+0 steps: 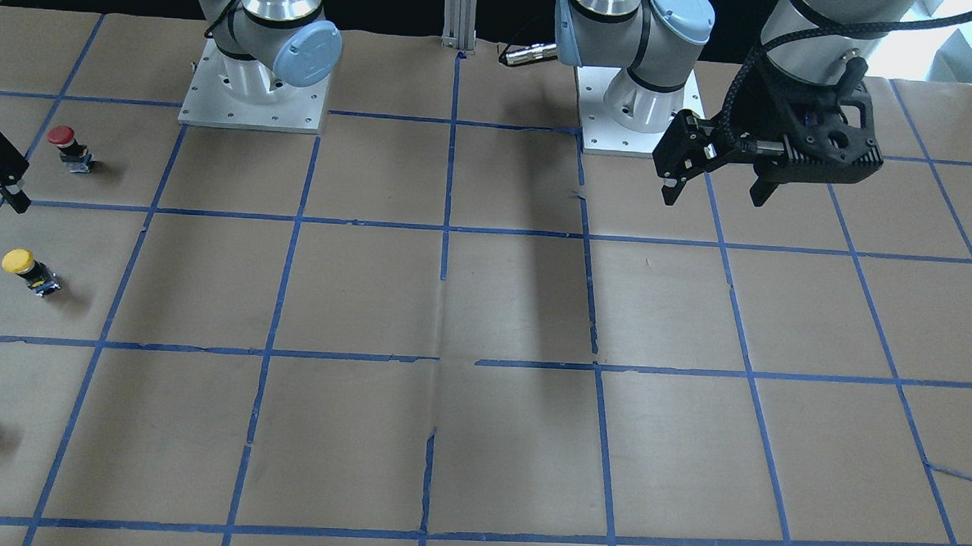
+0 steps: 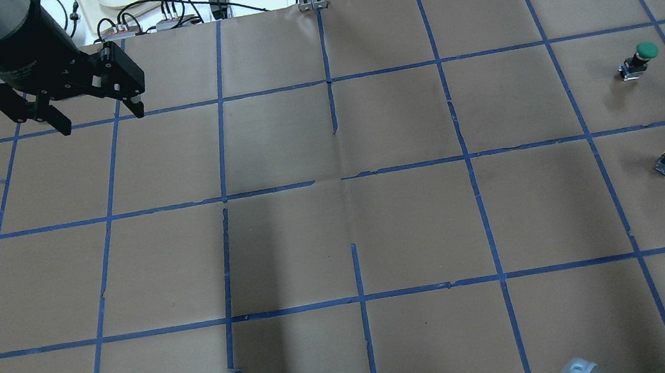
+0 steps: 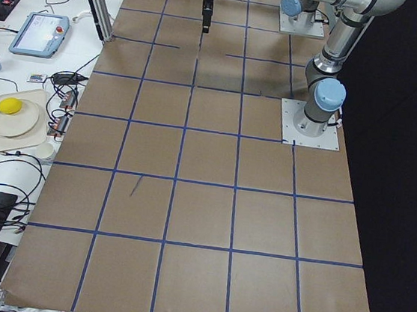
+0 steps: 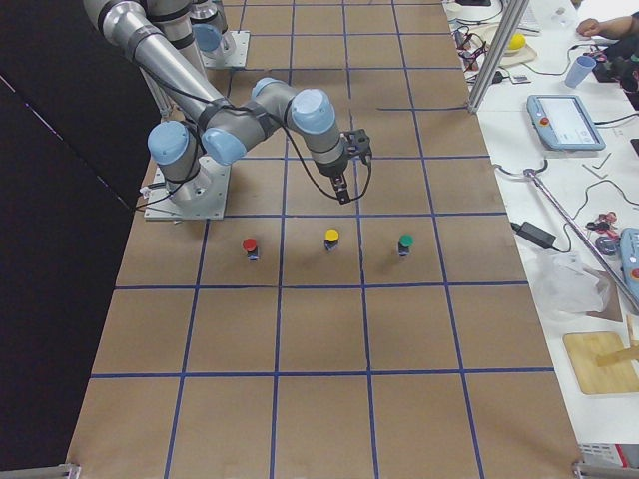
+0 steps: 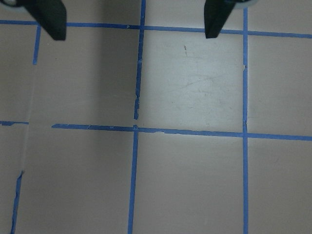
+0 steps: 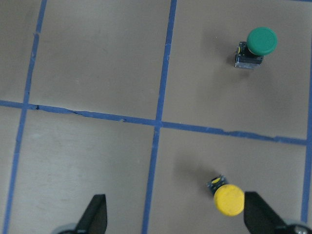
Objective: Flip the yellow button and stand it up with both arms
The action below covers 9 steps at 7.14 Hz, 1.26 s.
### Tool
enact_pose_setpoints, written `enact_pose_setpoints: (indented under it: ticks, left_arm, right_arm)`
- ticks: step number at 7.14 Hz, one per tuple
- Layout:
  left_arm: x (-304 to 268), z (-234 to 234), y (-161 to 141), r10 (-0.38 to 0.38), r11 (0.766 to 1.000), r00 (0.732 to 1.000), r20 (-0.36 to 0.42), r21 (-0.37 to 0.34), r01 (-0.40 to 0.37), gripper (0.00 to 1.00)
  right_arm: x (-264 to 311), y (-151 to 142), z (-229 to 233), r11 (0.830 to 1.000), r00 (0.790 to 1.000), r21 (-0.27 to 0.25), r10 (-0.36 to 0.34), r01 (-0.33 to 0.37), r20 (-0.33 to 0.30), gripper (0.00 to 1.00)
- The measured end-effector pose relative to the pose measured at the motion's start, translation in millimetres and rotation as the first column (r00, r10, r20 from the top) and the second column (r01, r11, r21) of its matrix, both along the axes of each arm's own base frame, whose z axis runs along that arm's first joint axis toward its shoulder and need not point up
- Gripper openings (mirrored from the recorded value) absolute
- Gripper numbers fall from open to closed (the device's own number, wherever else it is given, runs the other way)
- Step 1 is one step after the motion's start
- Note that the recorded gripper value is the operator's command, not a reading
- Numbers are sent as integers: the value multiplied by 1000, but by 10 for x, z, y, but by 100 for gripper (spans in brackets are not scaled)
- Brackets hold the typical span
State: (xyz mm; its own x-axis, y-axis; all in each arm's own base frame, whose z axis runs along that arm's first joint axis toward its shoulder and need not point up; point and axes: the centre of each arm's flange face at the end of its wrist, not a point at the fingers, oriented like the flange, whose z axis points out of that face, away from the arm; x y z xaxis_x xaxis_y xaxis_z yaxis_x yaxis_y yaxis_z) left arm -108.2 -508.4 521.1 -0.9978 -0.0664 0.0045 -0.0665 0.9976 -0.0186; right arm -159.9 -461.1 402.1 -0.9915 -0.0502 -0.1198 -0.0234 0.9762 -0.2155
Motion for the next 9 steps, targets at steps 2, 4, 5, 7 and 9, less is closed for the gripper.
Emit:
enact_pose_setpoints:
  ticks: [2,4,5,7,9]
  left_arm:
    - [1,7,-2,0,1000,1000,1,-2,0,100]
    - [1,14,-14,-2,1000,1000,1,-4,2,100]
    - [2,23,-19,-3,1000,1000,1,-5,3,100]
    - [19,36,-28,0,1000,1000,2,-8,0,100]
    - [24,47,-24,1,1000,1000,2,-11,-1,100]
  right_arm:
    - [557,-215,439,968,972,105,-233,228,32,100]
    - [1378,-305,675,933,948,172,-315,318,-43,100]
    - [1836,-285,783,919,939,195,-337,344,-68,100]
    - [2573,-129,954,909,939,238,-330,343,-93,100]
    - [2816,21,1034,910,947,264,-300,320,-115,100]
